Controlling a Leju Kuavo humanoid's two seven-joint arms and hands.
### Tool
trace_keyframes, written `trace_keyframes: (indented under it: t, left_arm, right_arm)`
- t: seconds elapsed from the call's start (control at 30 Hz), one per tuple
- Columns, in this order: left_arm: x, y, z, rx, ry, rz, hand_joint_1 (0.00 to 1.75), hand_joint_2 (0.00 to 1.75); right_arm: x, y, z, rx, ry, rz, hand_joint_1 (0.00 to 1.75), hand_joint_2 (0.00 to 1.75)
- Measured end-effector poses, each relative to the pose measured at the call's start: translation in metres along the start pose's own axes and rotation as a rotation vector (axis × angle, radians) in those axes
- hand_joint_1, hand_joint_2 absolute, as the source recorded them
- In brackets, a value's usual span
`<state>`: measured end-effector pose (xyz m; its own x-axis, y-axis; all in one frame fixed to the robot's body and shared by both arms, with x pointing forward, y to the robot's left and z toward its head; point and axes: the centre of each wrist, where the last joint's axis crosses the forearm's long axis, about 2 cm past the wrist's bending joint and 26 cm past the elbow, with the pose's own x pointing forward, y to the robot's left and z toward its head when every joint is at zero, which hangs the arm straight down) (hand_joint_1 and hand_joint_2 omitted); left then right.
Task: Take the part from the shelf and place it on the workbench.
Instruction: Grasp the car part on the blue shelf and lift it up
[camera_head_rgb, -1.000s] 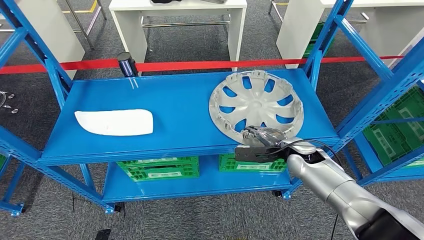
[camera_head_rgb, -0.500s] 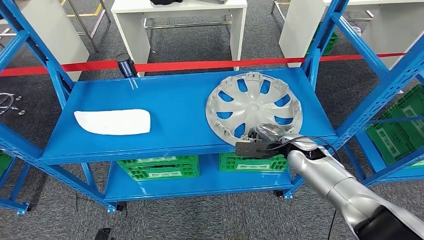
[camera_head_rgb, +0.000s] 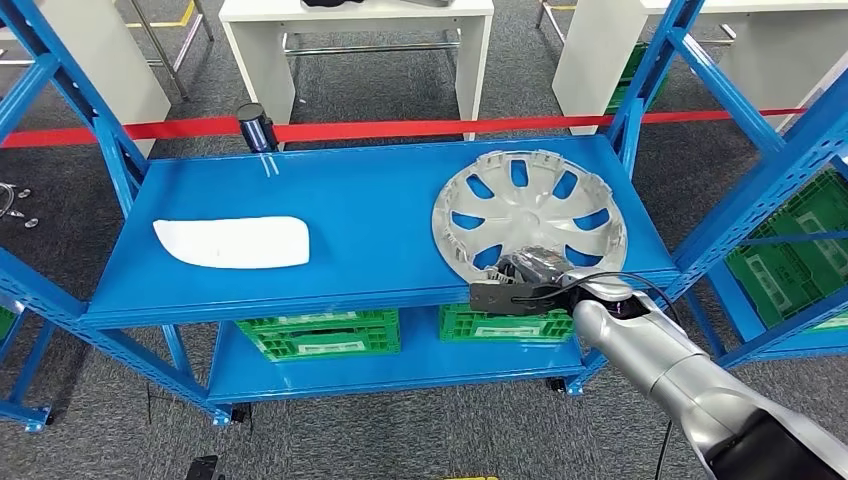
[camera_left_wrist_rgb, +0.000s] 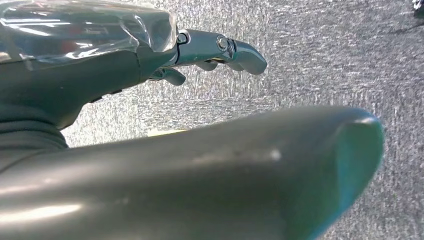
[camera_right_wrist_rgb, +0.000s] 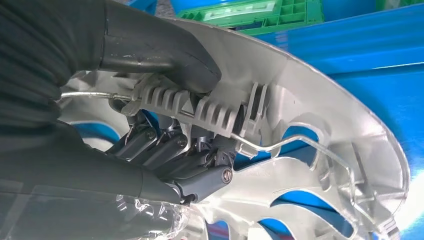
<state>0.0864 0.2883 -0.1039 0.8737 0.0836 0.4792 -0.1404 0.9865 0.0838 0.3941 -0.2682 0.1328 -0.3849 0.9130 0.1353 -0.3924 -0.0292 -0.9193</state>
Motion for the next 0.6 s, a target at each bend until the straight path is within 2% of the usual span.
trace_keyframes:
  t: [0.2, 0.43, 0.57, 0.6]
  left_arm:
    - [0.000, 0.000, 0.000, -0.001, -0.001, -0.001, 0.00, 0.00]
    - [0.000, -0.001, 0.000, -0.006, -0.003, -0.003, 0.00, 0.00]
    - [-0.002, -0.002, 0.001, -0.010, -0.019, -0.006, 0.00, 1.75]
    - [-0.002, -0.002, 0.001, -0.010, -0.024, -0.008, 0.00, 1.75]
  right_arm:
    - [-0.002, 0.006, 0.002, 0.011, 0.008, -0.003, 1.75, 1.75]
    - [0.001, -0.001, -0.001, -0.007, -0.006, -0.020, 1.75, 1.75]
    - [0.004, -0.007, -0.002, -0.050, -0.013, -0.063, 1.75, 1.75]
    - [0.004, -0.009, -0.003, -0.067, -0.014, -0.076, 1.75, 1.75]
